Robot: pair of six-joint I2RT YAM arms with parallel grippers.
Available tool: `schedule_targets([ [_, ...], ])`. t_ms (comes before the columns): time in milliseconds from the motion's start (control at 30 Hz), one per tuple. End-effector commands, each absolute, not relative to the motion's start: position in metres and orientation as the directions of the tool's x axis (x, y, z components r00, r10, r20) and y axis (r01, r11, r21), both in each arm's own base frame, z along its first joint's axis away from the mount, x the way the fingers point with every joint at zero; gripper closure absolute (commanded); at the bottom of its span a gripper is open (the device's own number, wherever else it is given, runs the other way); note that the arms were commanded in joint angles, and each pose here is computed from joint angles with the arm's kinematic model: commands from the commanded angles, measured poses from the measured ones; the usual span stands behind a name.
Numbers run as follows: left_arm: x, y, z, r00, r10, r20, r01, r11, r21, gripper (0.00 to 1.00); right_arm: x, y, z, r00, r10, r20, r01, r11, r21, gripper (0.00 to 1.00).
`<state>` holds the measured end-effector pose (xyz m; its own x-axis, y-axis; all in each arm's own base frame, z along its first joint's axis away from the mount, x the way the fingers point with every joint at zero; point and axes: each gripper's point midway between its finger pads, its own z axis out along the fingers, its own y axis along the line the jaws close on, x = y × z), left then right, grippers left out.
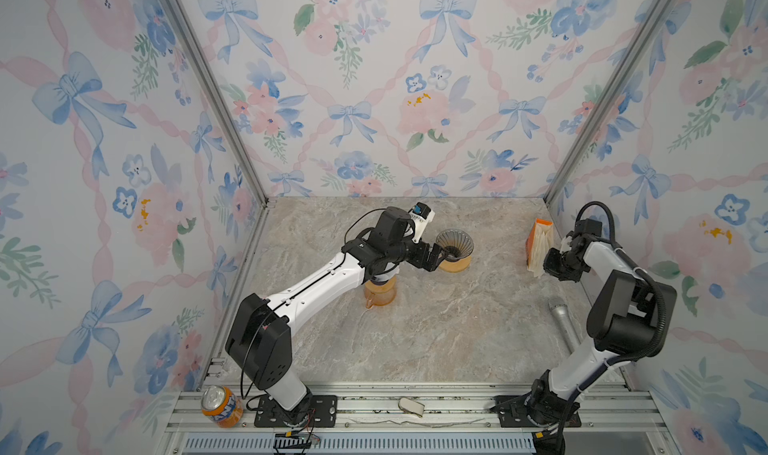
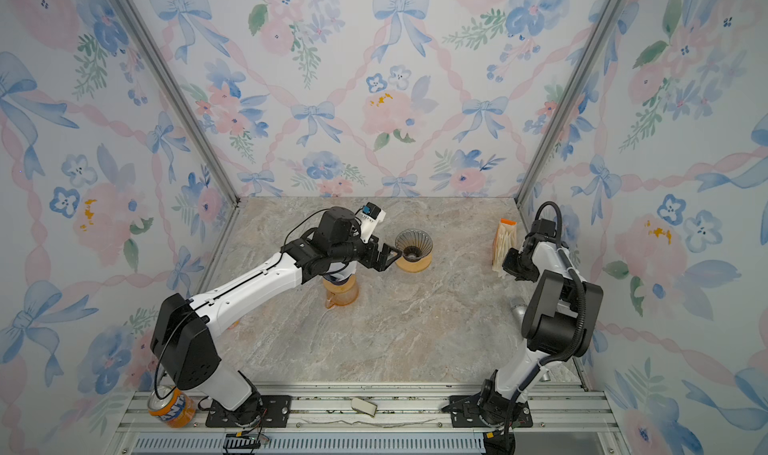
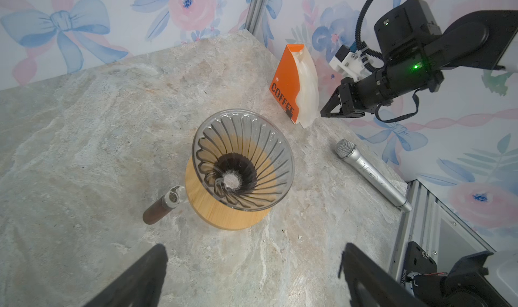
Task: Place the coffee filter in the dripper
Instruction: 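Lower the right gripper beside the white filters in the orange box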
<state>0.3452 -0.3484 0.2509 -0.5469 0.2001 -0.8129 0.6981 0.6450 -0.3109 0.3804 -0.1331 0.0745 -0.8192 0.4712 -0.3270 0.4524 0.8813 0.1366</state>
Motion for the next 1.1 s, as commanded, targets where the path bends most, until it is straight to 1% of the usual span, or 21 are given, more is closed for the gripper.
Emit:
schedule_targets([
  [0,0.348,-0.356,0.265,-0.530,0.177,-0.829,0.710,0.627,-0.320,0.02,0.386,-0.136,0.078,-0.825,0.462,-0.326,0.442,0.886,0.139,0.82],
  [433,0.349,-0.358,0.263,-0.546,0.169,-0.821,0.702,0.626,-0.339,0.02,0.400,-0.137,0.067,-0.825,0.470,-0.314,0.439,0.882,0.168,0.82],
  [733,0.350,-0.361,0.263,-0.554,0.165,-0.816,0.700,0.623,-0.349,0.02,0.406,-0.135,0.067,-0.821,0.468,-0.325,0.428,0.883,0.190,0.82],
  [933,0.351,-0.364,0.263,-0.558,0.164,-0.814,0.701,0.618,-0.356,0.02,0.404,-0.136,0.070,-0.818,0.472,-0.330,0.432,0.881,0.191,0.91],
  [1033,0.351,-0.364,0.263,-0.560,0.162,-0.812,0.700,0.616,-0.360,0.02,0.400,-0.136,0.077,-0.817,0.472,-0.332,0.435,0.882,0.183,0.99],
  [1067,0.351,-0.365,0.263,-0.561,0.161,-0.812,0.701,0.614,-0.362,0.02,0.399,-0.136,0.080,-0.817,0.470,-0.334,0.435,0.883,0.179,1.00],
])
